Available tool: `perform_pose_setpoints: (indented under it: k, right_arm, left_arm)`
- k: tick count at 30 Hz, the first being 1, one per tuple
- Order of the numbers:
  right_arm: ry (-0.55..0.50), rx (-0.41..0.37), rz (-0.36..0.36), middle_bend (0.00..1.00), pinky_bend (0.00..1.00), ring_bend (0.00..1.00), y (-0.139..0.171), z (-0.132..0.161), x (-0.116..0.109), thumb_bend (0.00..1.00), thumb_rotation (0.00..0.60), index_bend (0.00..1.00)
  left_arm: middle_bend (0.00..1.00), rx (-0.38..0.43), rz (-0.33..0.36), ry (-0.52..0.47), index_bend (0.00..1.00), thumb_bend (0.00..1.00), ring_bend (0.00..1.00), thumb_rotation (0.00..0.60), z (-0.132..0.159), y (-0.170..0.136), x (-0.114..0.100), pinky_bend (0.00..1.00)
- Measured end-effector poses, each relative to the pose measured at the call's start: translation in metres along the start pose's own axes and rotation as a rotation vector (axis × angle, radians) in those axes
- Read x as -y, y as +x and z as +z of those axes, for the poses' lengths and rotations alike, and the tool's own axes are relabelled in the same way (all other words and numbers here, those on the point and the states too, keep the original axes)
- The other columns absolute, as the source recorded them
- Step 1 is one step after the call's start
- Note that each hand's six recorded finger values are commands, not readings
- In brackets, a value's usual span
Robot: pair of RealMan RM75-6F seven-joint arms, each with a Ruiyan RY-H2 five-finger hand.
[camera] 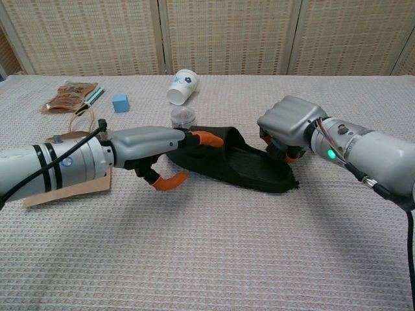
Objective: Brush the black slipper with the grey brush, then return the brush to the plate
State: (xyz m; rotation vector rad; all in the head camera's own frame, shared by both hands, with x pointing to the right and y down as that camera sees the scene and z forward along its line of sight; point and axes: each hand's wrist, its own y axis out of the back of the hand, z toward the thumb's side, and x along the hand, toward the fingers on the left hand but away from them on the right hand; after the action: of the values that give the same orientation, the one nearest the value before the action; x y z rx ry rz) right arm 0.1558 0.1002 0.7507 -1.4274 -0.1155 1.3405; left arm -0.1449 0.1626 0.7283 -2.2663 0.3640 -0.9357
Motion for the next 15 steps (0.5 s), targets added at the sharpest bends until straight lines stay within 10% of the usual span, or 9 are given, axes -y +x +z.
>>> perform_pose_setpoints:
  k: [15]
  right_arm:
    - [-0.091,-0.049,-0.021,0.55,0.61,0.56,0.001,0.023,-0.016,0.30,0.600,0.80]
  left_arm:
    - [0.00,0.004,-0.004,0.000,0.00,0.59,0.00,0.600,0.002,0.002,0.001,0.07]
